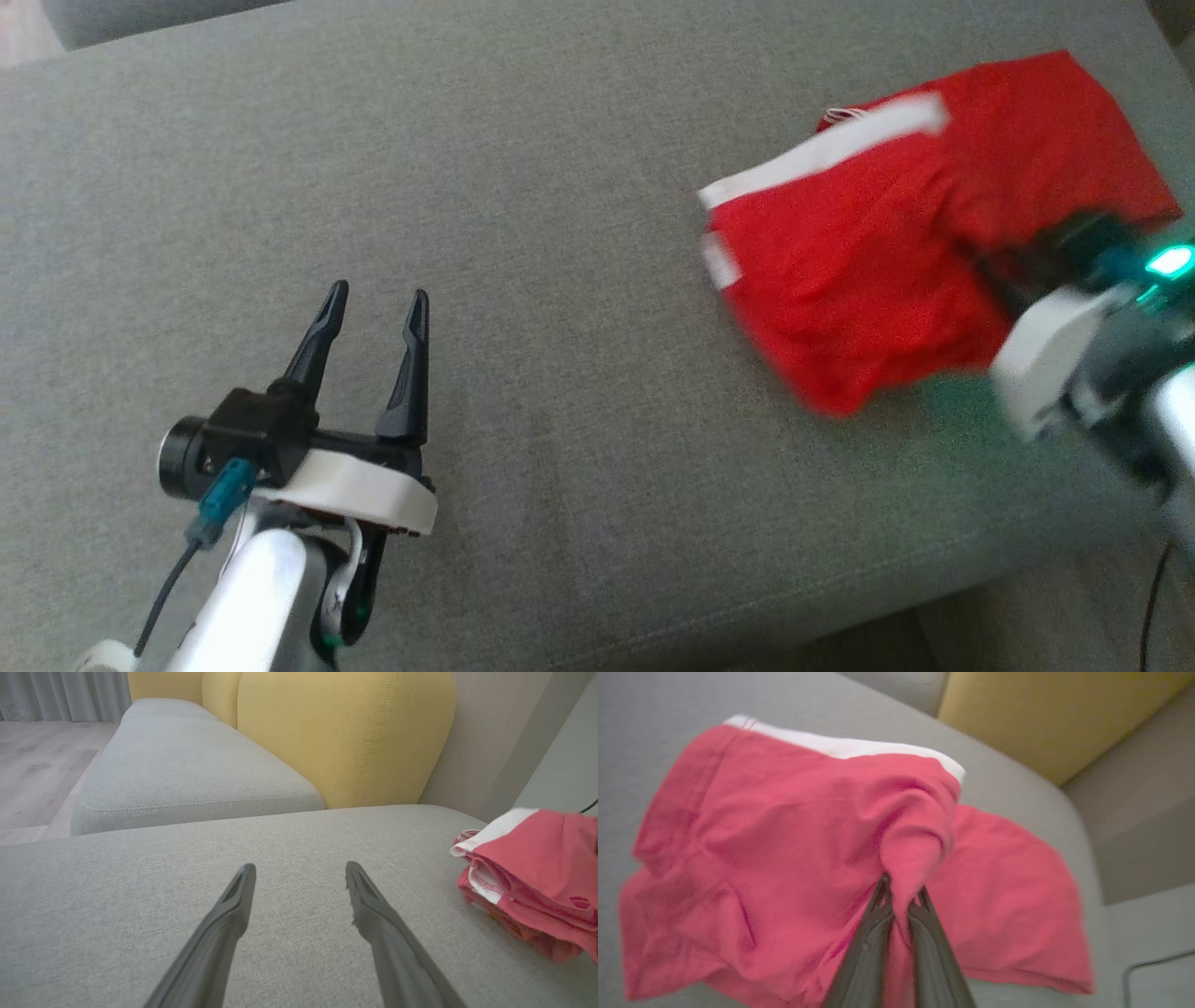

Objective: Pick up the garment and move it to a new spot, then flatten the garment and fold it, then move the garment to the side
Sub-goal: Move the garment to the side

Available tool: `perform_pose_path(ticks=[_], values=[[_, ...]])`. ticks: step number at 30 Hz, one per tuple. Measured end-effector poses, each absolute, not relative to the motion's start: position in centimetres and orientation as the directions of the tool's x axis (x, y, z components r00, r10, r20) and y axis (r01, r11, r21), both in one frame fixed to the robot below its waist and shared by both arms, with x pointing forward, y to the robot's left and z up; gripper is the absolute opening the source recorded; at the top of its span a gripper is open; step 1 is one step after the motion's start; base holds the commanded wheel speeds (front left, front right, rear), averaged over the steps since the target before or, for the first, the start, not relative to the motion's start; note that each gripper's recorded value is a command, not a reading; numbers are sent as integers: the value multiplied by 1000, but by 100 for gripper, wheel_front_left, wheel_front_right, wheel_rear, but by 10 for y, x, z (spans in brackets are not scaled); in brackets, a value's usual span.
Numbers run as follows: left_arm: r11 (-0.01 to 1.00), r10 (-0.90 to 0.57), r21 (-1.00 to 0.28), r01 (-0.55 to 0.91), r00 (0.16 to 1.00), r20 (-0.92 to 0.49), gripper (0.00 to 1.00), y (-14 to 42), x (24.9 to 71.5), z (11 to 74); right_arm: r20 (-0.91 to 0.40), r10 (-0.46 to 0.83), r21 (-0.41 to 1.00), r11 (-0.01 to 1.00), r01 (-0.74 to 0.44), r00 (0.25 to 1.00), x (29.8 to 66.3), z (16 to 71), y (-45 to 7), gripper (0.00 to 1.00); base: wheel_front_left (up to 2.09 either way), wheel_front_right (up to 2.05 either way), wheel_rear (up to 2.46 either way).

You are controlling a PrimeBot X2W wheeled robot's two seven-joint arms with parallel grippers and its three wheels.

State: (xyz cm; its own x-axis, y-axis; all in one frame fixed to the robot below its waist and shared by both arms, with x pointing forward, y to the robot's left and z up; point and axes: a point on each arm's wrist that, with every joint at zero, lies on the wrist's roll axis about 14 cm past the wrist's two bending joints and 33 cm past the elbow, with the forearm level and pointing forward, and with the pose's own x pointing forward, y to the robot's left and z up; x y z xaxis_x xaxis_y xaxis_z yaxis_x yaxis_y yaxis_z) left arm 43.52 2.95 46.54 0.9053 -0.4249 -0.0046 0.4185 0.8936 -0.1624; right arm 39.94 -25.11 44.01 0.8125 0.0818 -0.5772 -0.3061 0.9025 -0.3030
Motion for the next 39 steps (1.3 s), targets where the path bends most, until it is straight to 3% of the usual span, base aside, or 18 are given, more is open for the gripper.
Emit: perform_pose_path(ticks=[4,9,15,25,26,27,35,39], values=[[886,-438,-169,431,899,-6,100,24,439,463,-534,-23,-420,875,-242,845,421,477,-294,0,0,0,0],[891,-426,-165,422,905,14,100,27,448,468,-536,-140,-437,890,-132,832,438,489,-336,0,0,0,0],[906,-396,-162,391,918,-1,100,40,453,461,-563,-237,-392,920,-3,792,447,470,-373,0,0,0,0],[915,-375,-171,367,927,-18,100,51,470,446,-679,-298,-308,945,109,671,455,399,-386,0,0,0,0],[917,-370,-171,361,929,-23,100,53,471,444,-696,-292,-286,951,120,656,455,387,-383,87,0,0,0],[918,-367,-170,357,930,-27,100,54,471,442,-701,-288,-273,954,127,653,455,383,-380,100,0,0,0],[915,-375,-156,371,927,1,100,51,467,457,-632,-304,-233,952,199,713,453,402,-382,100,0,0,0],[914,-381,-146,379,924,13,100,49,458,467,-534,-302,-222,951,214,790,453,432,-378,100,0,0,0]])
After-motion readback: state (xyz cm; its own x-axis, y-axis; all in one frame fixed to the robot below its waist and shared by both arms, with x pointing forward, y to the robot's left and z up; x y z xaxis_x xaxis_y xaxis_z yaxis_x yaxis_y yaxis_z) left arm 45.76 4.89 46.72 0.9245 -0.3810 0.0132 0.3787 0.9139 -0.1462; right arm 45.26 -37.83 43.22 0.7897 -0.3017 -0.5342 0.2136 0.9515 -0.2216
